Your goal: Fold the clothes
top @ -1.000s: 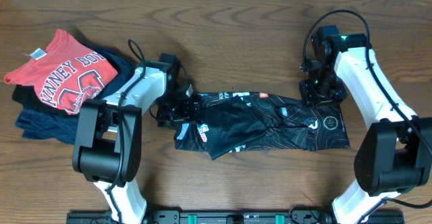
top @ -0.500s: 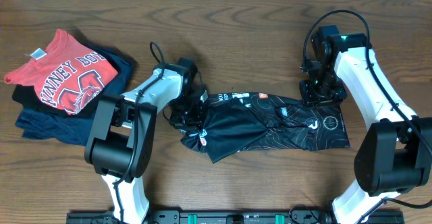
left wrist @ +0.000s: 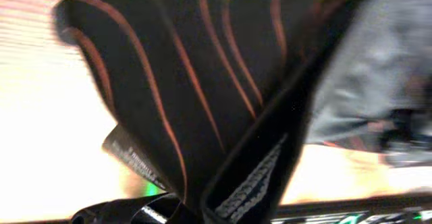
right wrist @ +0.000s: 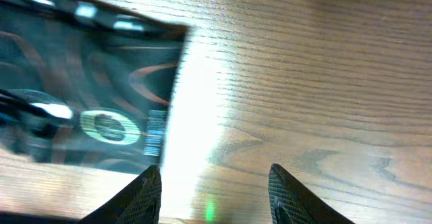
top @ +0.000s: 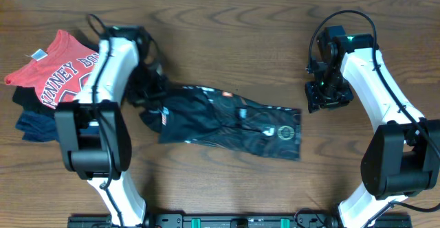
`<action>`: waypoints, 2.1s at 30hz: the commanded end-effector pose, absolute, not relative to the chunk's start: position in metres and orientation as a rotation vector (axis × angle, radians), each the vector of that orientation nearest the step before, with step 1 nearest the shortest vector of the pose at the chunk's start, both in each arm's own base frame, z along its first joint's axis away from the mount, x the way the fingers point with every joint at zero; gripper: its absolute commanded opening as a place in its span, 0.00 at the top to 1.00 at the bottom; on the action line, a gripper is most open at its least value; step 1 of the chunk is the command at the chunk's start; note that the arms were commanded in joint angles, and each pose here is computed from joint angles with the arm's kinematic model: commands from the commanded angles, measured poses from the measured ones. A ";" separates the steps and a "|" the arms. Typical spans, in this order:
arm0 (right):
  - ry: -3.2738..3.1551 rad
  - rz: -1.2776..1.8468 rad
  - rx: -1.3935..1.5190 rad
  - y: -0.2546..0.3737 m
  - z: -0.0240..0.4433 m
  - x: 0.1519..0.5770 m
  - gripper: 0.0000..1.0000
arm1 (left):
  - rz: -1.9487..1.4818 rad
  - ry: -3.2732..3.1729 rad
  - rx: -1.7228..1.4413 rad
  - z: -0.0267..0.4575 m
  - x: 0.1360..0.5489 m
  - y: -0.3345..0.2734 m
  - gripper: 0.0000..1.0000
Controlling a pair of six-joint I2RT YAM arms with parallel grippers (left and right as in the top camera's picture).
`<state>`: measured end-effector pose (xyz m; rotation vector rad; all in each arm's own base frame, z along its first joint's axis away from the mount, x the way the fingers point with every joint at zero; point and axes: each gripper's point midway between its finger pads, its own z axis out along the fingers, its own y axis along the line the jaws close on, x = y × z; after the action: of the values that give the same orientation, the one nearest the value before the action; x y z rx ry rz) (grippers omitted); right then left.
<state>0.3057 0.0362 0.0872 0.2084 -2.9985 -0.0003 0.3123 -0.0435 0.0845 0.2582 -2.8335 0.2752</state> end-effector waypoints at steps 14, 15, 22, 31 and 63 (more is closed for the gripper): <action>-3.027 0.010 0.101 0.019 0.093 0.311 0.49 | 0.640 -2.786 -0.218 0.129 0.283 -0.209 0.94; -3.027 0.009 0.092 0.017 0.093 0.311 0.49 | 0.632 -2.788 -0.260 0.128 0.278 -0.219 0.94; -3.019 0.008 0.054 0.009 0.093 0.309 0.49 | 0.442 -2.898 -0.448 0.115 0.262 -0.264 0.94; -3.018 0.008 0.054 0.009 0.093 0.309 0.49 | 0.385 -2.977 -0.522 0.110 0.256 -0.290 0.94; -2.925 -0.679 0.504 0.117 0.110 0.299 0.42 | 0.235 -3.230 -0.088 0.148 0.350 -0.146 0.51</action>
<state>0.3016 0.0700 0.0935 0.3027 -2.9625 -0.4049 0.3291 -0.1782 0.1501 -0.2044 -3.1803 0.3207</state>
